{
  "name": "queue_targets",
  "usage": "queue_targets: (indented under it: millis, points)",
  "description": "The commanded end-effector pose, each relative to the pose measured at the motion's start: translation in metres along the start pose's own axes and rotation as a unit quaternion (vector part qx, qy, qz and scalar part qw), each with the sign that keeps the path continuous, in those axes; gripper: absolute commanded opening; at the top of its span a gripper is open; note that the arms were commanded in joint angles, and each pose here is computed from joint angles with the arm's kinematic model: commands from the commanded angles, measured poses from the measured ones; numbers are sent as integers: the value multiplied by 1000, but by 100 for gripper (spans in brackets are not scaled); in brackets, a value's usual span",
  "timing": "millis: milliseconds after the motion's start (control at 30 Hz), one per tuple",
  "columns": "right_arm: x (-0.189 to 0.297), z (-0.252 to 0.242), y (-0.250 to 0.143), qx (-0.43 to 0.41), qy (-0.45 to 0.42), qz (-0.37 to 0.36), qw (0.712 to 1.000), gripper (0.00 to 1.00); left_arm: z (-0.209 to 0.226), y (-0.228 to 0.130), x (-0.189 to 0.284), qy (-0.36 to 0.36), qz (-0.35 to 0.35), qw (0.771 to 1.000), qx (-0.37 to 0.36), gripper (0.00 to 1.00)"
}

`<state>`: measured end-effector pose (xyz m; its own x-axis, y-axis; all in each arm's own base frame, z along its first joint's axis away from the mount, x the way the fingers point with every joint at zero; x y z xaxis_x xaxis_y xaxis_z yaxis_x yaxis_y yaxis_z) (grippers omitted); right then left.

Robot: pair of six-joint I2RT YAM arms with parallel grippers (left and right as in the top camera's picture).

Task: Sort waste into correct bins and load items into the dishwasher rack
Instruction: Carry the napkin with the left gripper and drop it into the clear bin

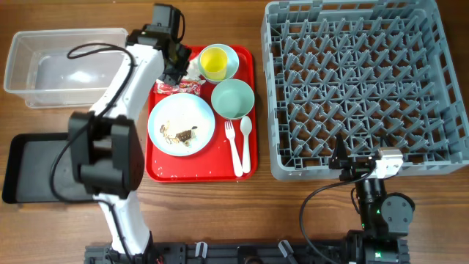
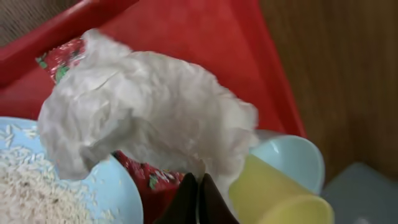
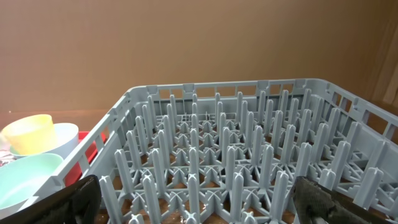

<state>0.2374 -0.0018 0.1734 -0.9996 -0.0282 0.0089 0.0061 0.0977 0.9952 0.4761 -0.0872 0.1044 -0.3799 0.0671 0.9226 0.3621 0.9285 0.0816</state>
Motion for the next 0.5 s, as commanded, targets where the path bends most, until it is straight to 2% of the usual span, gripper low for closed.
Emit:
queue_targets:
  millis: [0, 233, 467]
  points:
    - [0, 1, 2, -6, 3, -5, 1000, 100, -20, 14, 56, -57, -42, 997, -12, 4]
    - [0, 1, 2, -7, 3, -5, 1000, 100, -24, 54, 127, -118, -98, 988, 8, 4]
    - [0, 1, 2, -6, 3, -5, 1000, 100, 17, 148, 149, -107, -156, 978, 92, 4]
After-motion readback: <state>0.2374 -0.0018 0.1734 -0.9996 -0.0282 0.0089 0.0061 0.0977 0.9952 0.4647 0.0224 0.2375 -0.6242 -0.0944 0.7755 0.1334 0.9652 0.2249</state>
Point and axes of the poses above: each gripper's point midway between its finger pads, its own x axis back along the fingers, its own z axis along the line the jaws close on, y = z × x, the point moved 1 cm from there along x, back along the fingers, and after that the axes turned 8 degrees about x, right-handed, at the moved point
